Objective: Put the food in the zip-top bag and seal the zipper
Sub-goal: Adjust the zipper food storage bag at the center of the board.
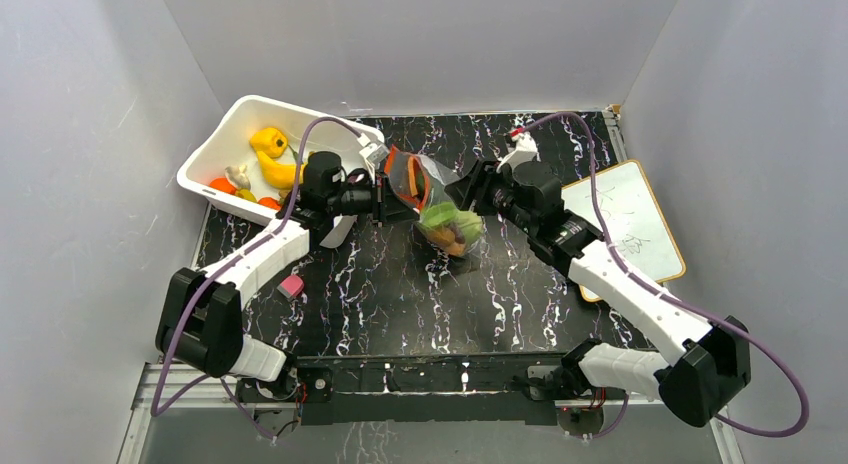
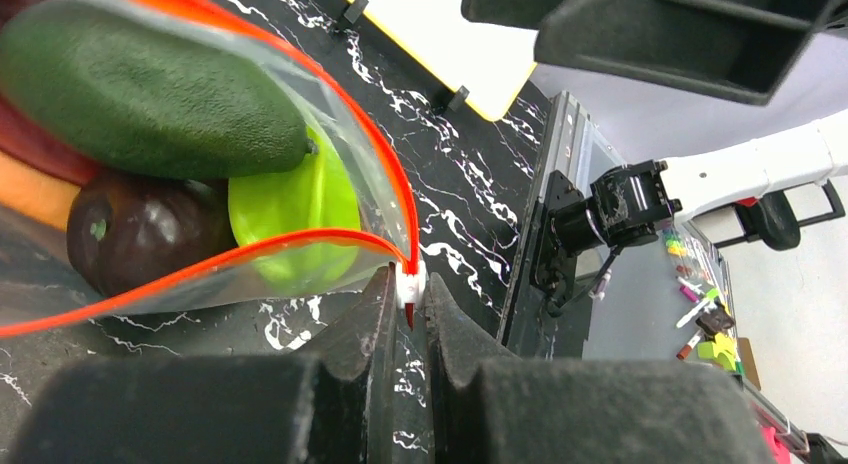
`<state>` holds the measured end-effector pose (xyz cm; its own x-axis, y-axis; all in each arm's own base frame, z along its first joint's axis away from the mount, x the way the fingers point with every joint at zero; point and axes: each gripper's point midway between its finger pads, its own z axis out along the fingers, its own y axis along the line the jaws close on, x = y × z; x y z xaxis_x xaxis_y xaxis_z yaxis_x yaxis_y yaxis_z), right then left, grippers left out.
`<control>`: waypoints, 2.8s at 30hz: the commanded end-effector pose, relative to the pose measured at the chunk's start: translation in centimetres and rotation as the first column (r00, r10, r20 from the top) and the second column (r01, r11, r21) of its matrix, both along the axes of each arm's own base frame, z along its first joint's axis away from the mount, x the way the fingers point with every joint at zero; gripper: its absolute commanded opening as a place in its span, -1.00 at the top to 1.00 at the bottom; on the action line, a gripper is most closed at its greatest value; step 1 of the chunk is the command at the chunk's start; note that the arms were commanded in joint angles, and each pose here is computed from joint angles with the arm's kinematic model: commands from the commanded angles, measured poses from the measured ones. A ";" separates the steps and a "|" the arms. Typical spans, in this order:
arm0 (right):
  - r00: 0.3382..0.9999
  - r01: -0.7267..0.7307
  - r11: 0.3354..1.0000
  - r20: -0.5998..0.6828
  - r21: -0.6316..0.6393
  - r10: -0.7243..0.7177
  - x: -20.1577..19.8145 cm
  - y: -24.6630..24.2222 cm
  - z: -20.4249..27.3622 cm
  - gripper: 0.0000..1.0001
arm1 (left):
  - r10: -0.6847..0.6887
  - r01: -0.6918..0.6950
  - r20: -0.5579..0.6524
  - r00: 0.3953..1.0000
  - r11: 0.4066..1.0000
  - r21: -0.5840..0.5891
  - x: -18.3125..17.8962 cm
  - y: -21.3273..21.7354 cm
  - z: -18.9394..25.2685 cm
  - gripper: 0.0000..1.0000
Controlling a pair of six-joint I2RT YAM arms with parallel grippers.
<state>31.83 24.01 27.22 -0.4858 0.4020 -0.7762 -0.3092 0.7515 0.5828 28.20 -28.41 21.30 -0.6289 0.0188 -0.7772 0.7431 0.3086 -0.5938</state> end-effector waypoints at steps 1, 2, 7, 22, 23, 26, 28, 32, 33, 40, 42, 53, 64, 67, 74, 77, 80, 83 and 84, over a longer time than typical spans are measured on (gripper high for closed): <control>0.919 -0.179 0.939 0.292 -0.292 0.266 -2.0 -0.2 5.7 -0.04 | -0.105 0.106 0.138 0.985 0.994 -0.001 -1.2 -0.1 4.0 1.00; 0.892 -0.192 0.925 0.333 -0.328 0.304 -2.4 -0.2 6.6 -0.05 | -0.115 0.117 0.156 0.981 0.993 -0.002 -1.2 -0.2 4.9 1.00; 0.739 -0.236 0.845 0.476 -0.480 0.477 -5.2 -0.4 10.5 -0.06 | -0.182 0.186 0.195 0.964 0.982 -0.003 -1.5 -0.5 7.6 1.00; 0.479 -0.274 0.686 0.524 -0.674 0.705 -9.4 -0.3 10.9 -0.05 | -0.398 0.399 0.205 0.894 0.916 0.038 -3.7 -0.3 9.3 1.00; 0.463 -0.287 0.681 0.524 -0.674 0.715 -9.5 0.0 10.5 -0.04 | -0.404 0.404 0.199 0.893 0.914 0.043 -4.0 -0.2 9.1 1.00; 0.438 -0.321 0.666 0.518 -0.674 0.735 -9.2 1.1 9.4 -0.04 | -0.411 0.409 0.190 0.892 0.911 0.050 -4.7 0.1 8.6 1.00; 0.451 -0.349 0.650 0.487 -0.674 0.748 -8.3 1.8 8.6 -0.04 | -0.409 0.407 0.191 0.892 0.912 0.049 -4.9 0.2 8.5 1.00; 0.396 -0.375 0.582 0.443 -0.722 0.804 -7.4 3.0 7.8 -0.04 | -0.412 0.411 0.189 0.891 0.911 0.047 -5.3 0.4 8.4 1.00; 0.375 -0.366 0.573 0.447 -0.734 0.812 -7.2 3.2 8.0 -0.05 | -0.413 0.412 0.197 0.889 0.910 0.048 -5.4 0.4 8.4 1.00; 0.185 -0.397 0.378 0.330 -0.836 0.926 -4.8 6.4 4.5 -0.23 | -0.418 0.419 0.211 0.884 0.907 0.041 -5.9 0.6 8.5 1.00; 0.141 -0.451 0.314 0.280 -0.836 0.950 -4.7 7.1 3.1 -0.15 | -0.418 0.420 0.214 0.883 0.907 0.038 -5.9 0.5 8.7 1.00; 0.229 -0.454 0.374 0.299 -0.809 0.926 -3.9 7.0 3.9 1.00 | -0.291 0.277 0.253 0.923 0.956 0.093 -3.7 0.6 10.3 0.57; 0.473 -0.317 0.691 0.523 -0.650 0.709 -4.4 3.9 9.1 1.00 | -0.081 0.072 0.432 0.898 0.997 0.038 -2.8 1.8 12.9 -0.34; 0.516 -0.307 0.749 0.559 -0.587 0.649 -4.7 3.3 10.3 1.00 | -0.082 0.069 0.422 0.903 0.997 0.047 -2.4 1.7 11.7 -0.16; 0.584 -0.349 0.811 0.567 -0.471 0.580 -5.1 3.4 10.9 1.00 | -0.092 0.127 0.402 0.911 0.990 -0.061 -2.3 0.4 11.2 -0.09; 0.606 -0.345 0.831 0.573 -0.437 0.553 -5.0 3.3 10.8 1.00 | -0.110 0.155 0.378 0.919 0.984 -0.090 -2.0 -0.2 10.8 -0.03; 0.635 -0.330 0.848 0.568 -0.414 0.524 -4.6 3.0 10.5 1.00 | -0.128 0.187 0.371 0.920 0.974 -0.128 -2.1 -0.6 10.8 -0.02; 0.648 -0.333 0.858 0.565 -0.392 0.510 -4.5 3.1 10.3 1.00 | -0.129 0.197 0.366 0.922 0.969 -0.153 -1.9 -0.9 10.5 0.02; 0.651 -0.337 0.860 0.564 -0.384 0.508 -4.5 3.1 10.3 1.00 | -0.123 0.194 0.365 0.923 0.967 -0.164 -1.8 -1.0 10.5 0.06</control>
